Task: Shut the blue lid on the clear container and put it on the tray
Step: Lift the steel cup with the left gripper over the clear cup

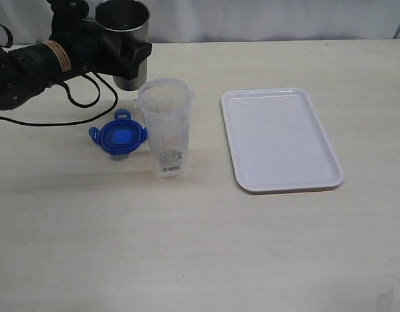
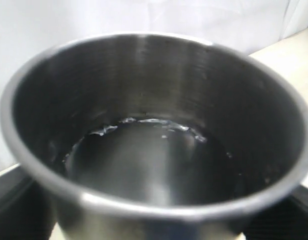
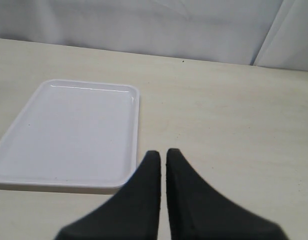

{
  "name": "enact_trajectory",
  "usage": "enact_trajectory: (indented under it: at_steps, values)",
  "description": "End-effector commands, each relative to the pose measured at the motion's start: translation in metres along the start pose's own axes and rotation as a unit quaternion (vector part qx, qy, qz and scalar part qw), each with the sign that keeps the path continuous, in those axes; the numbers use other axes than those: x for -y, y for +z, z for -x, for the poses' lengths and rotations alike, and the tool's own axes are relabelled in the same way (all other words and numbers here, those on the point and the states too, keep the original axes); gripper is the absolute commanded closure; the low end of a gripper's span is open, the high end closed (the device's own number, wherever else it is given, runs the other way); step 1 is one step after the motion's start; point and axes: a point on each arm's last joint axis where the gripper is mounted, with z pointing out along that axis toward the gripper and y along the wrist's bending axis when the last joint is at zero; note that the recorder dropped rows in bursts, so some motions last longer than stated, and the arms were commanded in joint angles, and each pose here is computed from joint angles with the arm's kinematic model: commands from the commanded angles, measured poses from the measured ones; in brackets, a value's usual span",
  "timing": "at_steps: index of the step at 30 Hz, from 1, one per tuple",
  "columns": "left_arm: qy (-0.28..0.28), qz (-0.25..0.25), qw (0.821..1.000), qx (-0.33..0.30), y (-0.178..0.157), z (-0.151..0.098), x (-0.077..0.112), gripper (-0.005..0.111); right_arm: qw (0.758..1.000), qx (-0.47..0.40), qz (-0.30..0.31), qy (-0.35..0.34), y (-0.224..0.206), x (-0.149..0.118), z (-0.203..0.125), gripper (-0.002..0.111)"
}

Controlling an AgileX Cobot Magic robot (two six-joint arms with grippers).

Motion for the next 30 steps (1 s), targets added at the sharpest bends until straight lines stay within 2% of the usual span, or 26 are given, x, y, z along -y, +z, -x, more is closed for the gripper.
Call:
enact_trajectory:
  at_steps: [1,6,13,19,25,30]
  values:
    - [-0.014,-0.022,0.998,0.06,0.0,0.02,0.004,0.107,1.0,0.001,-0.002,-0.002,0.0,0.0,0.0,0.104]
    - [-0.017,-0.031,0.998,0.06,-0.003,0.026,0.005,0.107,1.0,0.001,-0.002,-0.002,0.0,0.0,0.0,0.104]
    - [0.018,-0.064,0.996,0.058,-0.013,0.042,0.013,0.107,1.0,0.001,-0.002,-0.002,0.0,0.0,0.0,0.104]
    - [0.045,-0.088,0.994,0.054,-0.014,0.041,0.018,0.107,1.0,0.001,-0.002,-0.002,0.0,0.0,0.0,0.104]
    - [0.055,-0.092,0.992,0.062,-0.014,0.042,0.019,0.107,1.0,0.001,-0.002,-0.002,0.0,0.0,0.0,0.104]
    - [0.082,-0.13,0.985,0.075,-0.016,0.044,0.026,0.107,1.0,0.001,-0.002,-0.002,0.0,0.0,0.0,0.104]
